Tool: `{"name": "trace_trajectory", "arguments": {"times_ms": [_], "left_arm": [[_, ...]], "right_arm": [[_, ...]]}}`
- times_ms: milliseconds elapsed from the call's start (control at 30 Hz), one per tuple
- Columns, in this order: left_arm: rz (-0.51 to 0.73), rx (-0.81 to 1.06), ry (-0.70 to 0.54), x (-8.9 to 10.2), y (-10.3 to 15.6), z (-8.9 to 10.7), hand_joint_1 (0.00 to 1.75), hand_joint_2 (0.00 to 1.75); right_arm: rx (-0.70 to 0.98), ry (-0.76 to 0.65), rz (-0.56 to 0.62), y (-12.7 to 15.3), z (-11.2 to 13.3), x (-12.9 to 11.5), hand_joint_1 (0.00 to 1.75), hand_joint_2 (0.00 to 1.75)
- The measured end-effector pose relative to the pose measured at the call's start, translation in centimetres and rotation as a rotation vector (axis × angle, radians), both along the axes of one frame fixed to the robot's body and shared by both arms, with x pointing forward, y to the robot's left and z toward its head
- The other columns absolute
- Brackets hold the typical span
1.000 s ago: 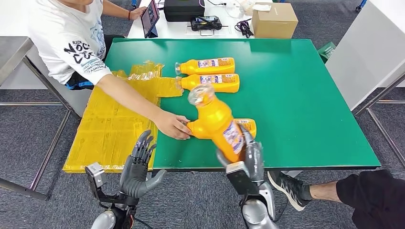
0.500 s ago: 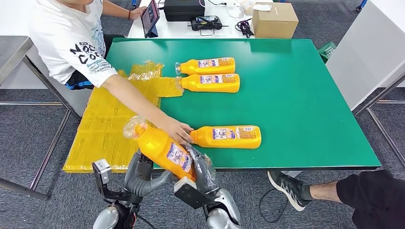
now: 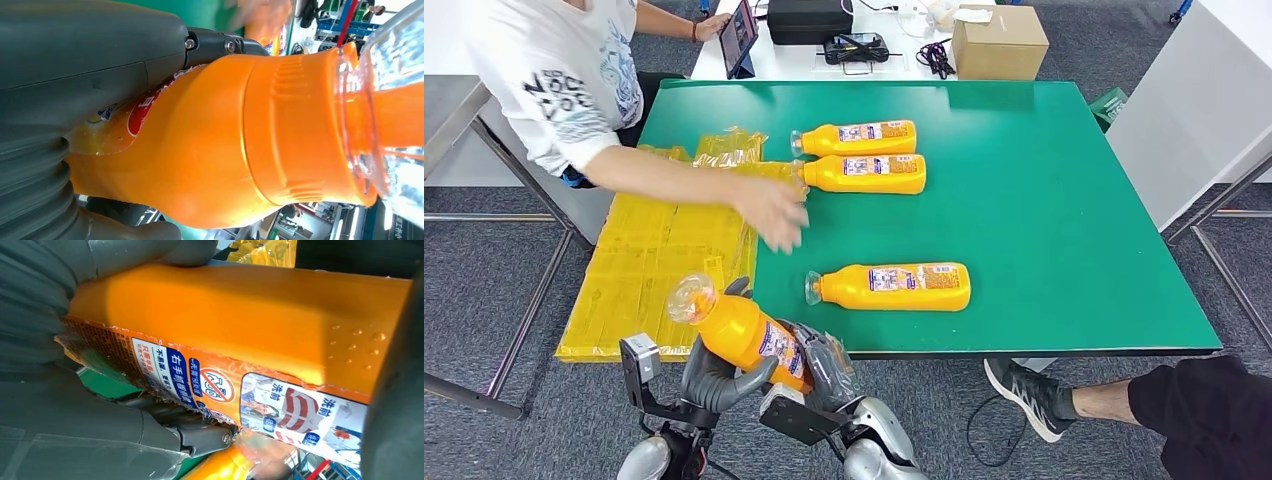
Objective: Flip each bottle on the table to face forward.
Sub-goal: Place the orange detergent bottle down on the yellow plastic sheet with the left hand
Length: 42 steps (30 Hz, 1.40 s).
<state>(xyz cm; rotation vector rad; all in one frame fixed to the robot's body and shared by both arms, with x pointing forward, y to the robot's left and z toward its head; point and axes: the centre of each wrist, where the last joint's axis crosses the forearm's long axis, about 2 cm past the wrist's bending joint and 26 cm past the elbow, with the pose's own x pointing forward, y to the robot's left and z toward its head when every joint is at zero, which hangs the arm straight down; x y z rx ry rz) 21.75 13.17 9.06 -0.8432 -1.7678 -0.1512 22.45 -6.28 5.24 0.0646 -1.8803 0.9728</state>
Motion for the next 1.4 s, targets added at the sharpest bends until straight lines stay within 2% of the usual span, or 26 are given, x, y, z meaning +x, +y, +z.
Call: {"name": "trace_trajectory", "arguments": {"times_ms": [233,267,367,400,1133,1167,1233,1267,1300,1367,1400], "left_arm": [[-0.021,-0.033,0.018,-0.06,0.14,-0.23,0.00,1.75],[-0.024,-0.037,0.018,-0.06,0.14,-0.23,0.29,1.75],[-0.035,-0.047,0.018,-0.07,0.13,-0.23,1.60,1.75],[-0.040,-0.054,0.019,-0.08,0.12,-0.25,1.75,1.75],[-0.094,-0.083,-0.041,0.13,0.37,-0.38,1.75,1.75],[-0.095,-0.082,-0.042,0.14,0.38,-0.38,1.75,1.75],[-0.097,-0.082,-0.044,0.17,0.41,-0.37,1.75,1.75],[-0.097,-0.080,-0.046,0.20,0.42,-0.36,1.75,1.75],[-0.097,-0.078,-0.049,0.24,0.43,-0.33,1.75,1.75],[-0.092,-0.068,-0.056,0.34,0.43,-0.27,1.75,1.75],[-0.086,-0.061,-0.061,0.39,0.44,-0.21,1.75,1.75]], "right_arm": [[-0.011,0.010,0.011,0.00,-0.16,0.01,1.75,1.75],[-0.012,0.011,0.012,0.00,-0.17,0.02,1.75,1.75],[-0.014,0.012,0.014,-0.01,-0.20,0.04,1.75,1.75],[-0.014,0.013,0.014,0.00,-0.21,0.04,1.75,1.75],[0.016,0.031,0.031,0.24,-0.12,0.00,1.75,1.75],[0.018,0.030,0.031,0.24,-0.12,0.00,1.66,1.75],[0.022,0.029,0.031,0.24,-0.10,0.00,0.82,1.75],[0.024,0.028,0.030,0.25,-0.09,0.00,0.38,1.31],[0.026,0.026,0.026,0.25,-0.06,0.00,0.03,0.87],[0.033,0.015,0.007,0.25,0.06,0.01,0.00,0.00],[0.039,0.008,-0.008,0.24,0.20,0.05,0.00,0.00]]}}
